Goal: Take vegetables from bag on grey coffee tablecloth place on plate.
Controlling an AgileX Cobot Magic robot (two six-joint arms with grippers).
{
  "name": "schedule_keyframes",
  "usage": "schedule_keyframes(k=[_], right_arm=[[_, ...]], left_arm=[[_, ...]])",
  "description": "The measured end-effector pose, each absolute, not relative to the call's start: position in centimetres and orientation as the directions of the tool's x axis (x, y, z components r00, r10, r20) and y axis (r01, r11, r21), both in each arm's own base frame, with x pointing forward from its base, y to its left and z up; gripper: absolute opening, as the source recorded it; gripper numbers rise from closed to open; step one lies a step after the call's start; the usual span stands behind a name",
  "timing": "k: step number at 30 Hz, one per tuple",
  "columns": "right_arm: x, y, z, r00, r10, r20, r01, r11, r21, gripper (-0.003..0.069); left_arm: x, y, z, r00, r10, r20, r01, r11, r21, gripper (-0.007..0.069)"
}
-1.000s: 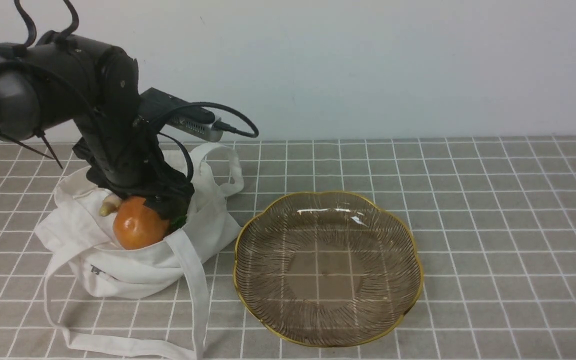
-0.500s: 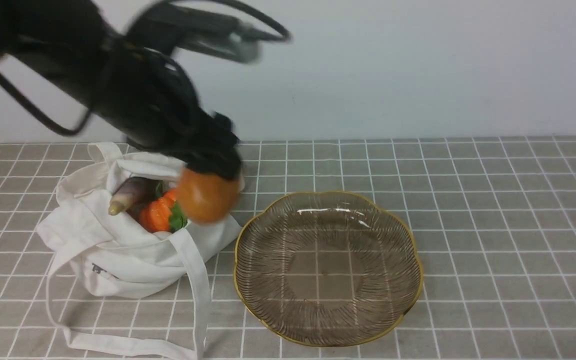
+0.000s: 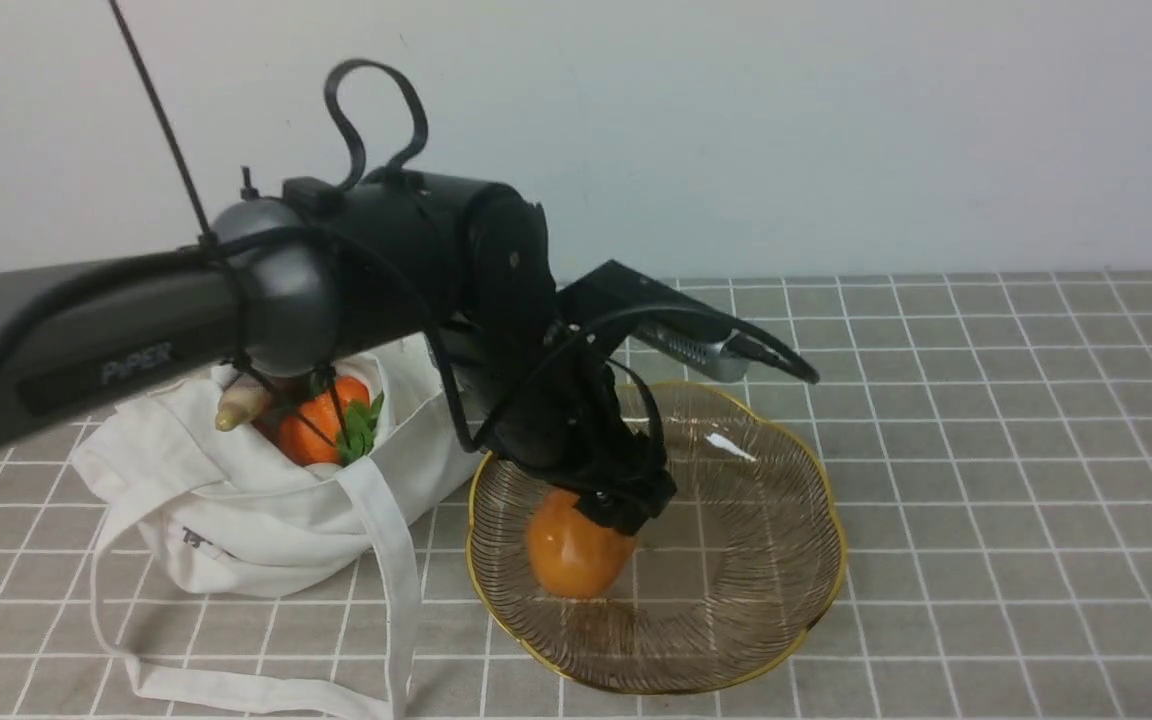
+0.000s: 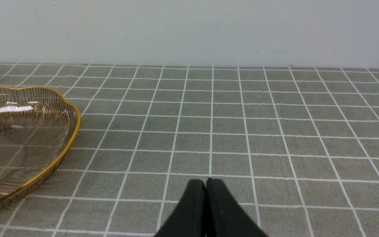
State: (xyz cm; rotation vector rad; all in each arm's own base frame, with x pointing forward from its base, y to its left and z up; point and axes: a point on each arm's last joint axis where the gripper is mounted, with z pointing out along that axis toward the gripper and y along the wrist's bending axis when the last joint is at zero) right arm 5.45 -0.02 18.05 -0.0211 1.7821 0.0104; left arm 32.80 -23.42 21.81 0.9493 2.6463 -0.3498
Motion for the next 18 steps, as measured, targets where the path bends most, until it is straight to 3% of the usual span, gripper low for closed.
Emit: schedule_keyframes(k=[4,7,10,11,12,13,14,15,16,17,18], right_arm=[[5.4,0.0,18.1,-0.210,-0.009,-0.978,-0.020,1.000,-0.004,-0.0018],[5.4,0.0,18.1,-0.210,-0.009,-0.978,-0.020,1.000,-0.004,-0.0018],[5.4,0.0,18.1,-0.210,-0.009,-0.978,-0.020,1.000,-0.004,-0.0018],[5.4,0.0,18.1,-0.210,-0.009,-0.978,-0.020,1.000,-0.004,-0.0018],[5.4,0.0,18.1,-0.210,-0.009,-0.978,-0.020,1.000,-0.004,-0.0018],[5.4,0.0,18.1,-0.210,-0.009,-0.978,-0.020,1.000,-0.004,-0.0018],[5.4,0.0,18.1,-0.210,-0.009,-0.978,-0.020,1.000,-0.004,-0.0018],[5.4,0.0,18.1,-0.210,-0.009,-0.978,-0.020,1.000,-0.004,-0.0018],[5.4,0.0,18.1,-0.210,-0.009,-0.978,-0.020,1.000,-0.004,-0.0018],[5.4,0.0,18.1,-0.210,-0.009,-0.978,-0.020,1.000,-0.004,-0.0018],[5.4,0.0,18.1,-0.210,-0.009,-0.978,-0.020,1.000,-0.004,-0.0018]], left_arm=[[33.0,-23.4,22.4,-0.736,0.574,-0.360,0.646,0.754,-0.119,0.0619],[33.0,-23.5,23.1,-0.738,0.577,-0.350,0.646,0.753,-0.121,0.0627],[33.3,-23.6,24.9,-0.742,0.578,-0.339,0.644,0.755,-0.122,0.0588],[33.4,-23.5,26.4,-0.745,0.574,-0.340,0.635,0.766,-0.100,0.0510],[33.5,-23.4,26.7,-0.744,0.572,-0.346,0.635,0.767,-0.095,0.0483],[33.3,-22.7,29.0,-0.734,0.571,-0.368,0.625,0.780,-0.036,0.0347],[33.2,-22.6,29.3,-0.731,0.569,-0.376,0.625,0.780,-0.035,0.0327],[32.7,-21.4,32.0,-0.708,0.568,-0.421,0.608,0.792,0.046,0.0151],[32.1,-20.5,34.0,-0.688,0.562,-0.460,0.592,0.801,0.092,0.0085],[31.9,-20.3,34.4,-0.683,0.560,-0.468,0.588,0.802,0.101,0.0085],[30.1,-18.4,38.2,-0.643,0.534,-0.548,0.546,0.822,0.160,0.0027]])
